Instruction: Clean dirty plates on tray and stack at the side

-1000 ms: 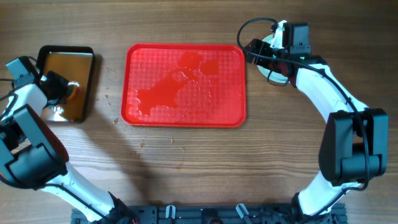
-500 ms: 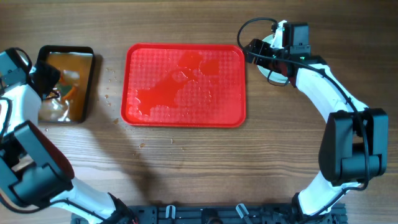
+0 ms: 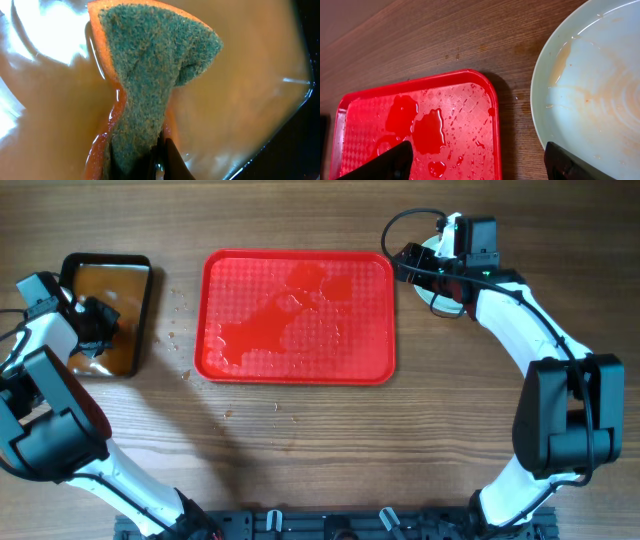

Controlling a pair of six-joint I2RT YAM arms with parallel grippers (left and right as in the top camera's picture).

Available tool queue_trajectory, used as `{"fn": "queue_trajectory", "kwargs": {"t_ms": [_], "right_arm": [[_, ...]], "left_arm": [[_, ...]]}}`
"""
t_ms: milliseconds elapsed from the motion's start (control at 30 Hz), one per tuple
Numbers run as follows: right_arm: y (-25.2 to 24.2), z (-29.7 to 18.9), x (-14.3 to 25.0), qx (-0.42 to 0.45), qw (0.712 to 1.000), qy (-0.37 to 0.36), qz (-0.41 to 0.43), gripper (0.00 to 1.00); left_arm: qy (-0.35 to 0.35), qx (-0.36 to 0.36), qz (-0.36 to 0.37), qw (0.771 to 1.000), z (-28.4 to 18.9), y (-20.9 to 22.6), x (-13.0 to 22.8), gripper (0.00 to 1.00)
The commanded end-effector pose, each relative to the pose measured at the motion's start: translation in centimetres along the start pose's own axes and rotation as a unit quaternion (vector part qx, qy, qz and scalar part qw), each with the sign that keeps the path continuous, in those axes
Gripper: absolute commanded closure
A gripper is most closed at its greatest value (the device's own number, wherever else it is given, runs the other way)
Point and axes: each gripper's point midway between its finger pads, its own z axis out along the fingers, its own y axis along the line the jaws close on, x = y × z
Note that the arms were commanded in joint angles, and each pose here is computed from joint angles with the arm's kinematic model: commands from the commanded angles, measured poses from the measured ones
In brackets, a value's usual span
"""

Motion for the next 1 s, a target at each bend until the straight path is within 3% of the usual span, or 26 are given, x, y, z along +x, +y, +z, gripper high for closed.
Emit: {"fn": "queue_trajectory", "kwargs": {"t_ms": [0, 100, 200, 600, 967], "right_arm": [[-0.1, -0.3, 0.1, 0.005, 1.000, 0.000, 0.000, 0.16], [-0.2, -0.3, 0.3, 0.008, 1.000, 0.005, 0.002, 0.16], [-0.2, -0.3, 0.4, 0.008, 1.000, 0.007, 0.003, 0.16], [-0.2, -0.3, 0.5, 0.009, 1.000, 0.008, 0.003, 0.16], [-0.3, -0.3, 0.7, 0.011, 1.000, 0.012, 0.005, 0.16]], "left_arm": [[-0.032, 0.007, 0.009, 0.999, -2.4, -1.1, -1.3, 0.96], [-0.083, 0.033, 0.021, 0.996, -6.2, -3.0, -3.3, 0.96], [-0.091, 0.027, 0.023, 0.995, -6.5, -2.9, -3.6, 0.96], [0.040, -0.067, -0.007, 0.997, 1.2, 3.1, 2.5, 0.96], [-0.067, -0.014, 0.014, 0.998, -5.4, -1.2, -2.8, 0.96]]}}
